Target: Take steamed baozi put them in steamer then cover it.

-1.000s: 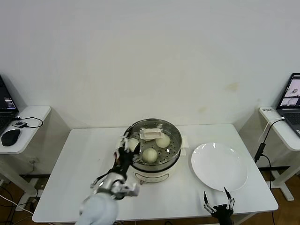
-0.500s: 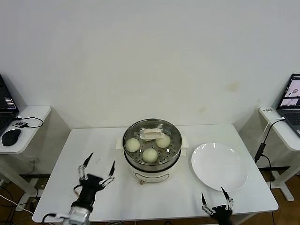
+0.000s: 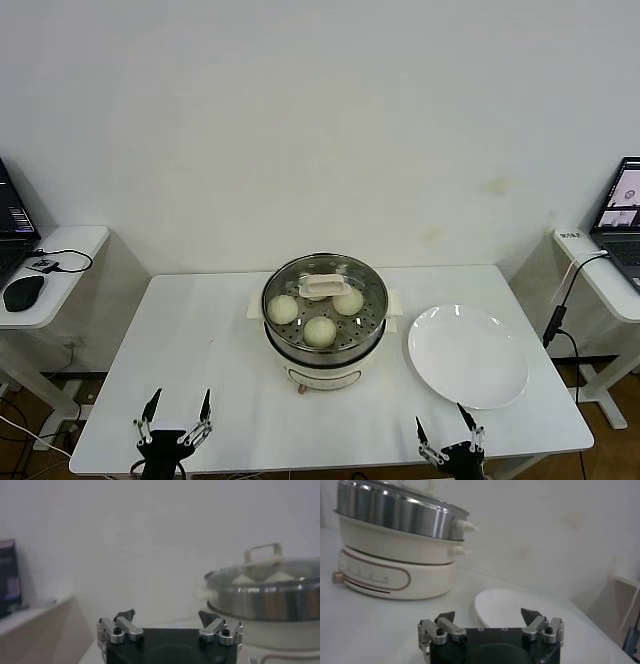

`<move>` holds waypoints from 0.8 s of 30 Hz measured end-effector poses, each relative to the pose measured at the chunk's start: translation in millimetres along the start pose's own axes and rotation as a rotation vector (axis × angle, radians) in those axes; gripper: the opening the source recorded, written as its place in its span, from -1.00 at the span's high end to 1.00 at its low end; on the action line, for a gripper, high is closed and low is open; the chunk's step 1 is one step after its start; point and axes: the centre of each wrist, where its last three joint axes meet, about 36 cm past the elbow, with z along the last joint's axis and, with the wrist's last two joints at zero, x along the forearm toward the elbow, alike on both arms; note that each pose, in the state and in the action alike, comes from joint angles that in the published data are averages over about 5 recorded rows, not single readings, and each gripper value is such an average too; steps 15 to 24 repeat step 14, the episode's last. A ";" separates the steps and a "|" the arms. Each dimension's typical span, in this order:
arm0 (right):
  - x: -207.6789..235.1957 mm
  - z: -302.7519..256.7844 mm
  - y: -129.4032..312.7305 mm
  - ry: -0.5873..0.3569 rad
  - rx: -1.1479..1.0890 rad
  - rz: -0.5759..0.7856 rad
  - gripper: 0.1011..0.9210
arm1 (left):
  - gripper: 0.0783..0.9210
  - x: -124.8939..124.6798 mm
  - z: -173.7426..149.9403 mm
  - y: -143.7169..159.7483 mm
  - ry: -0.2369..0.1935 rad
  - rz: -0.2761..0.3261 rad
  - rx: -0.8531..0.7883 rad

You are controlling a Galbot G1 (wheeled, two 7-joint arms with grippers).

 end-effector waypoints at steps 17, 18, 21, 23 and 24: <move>3.3 -9.3 2.3 0.024 -0.057 -0.026 -0.76 | -0.77 14.0 14.1 -0.4 0.057 -0.031 0.095; 3.3 -9.3 2.3 0.024 -0.057 -0.026 -0.76 | -0.77 14.0 14.1 -0.4 0.057 -0.031 0.095; 3.3 -9.3 2.3 0.024 -0.057 -0.026 -0.76 | -0.77 14.0 14.1 -0.4 0.057 -0.031 0.095; 3.3 -9.3 2.3 0.024 -0.057 -0.026 -0.76 | -0.77 14.0 14.1 -0.4 0.057 -0.031 0.095; 3.3 -9.3 2.3 0.024 -0.057 -0.026 -0.76 | -0.77 14.0 14.1 -0.4 0.057 -0.031 0.095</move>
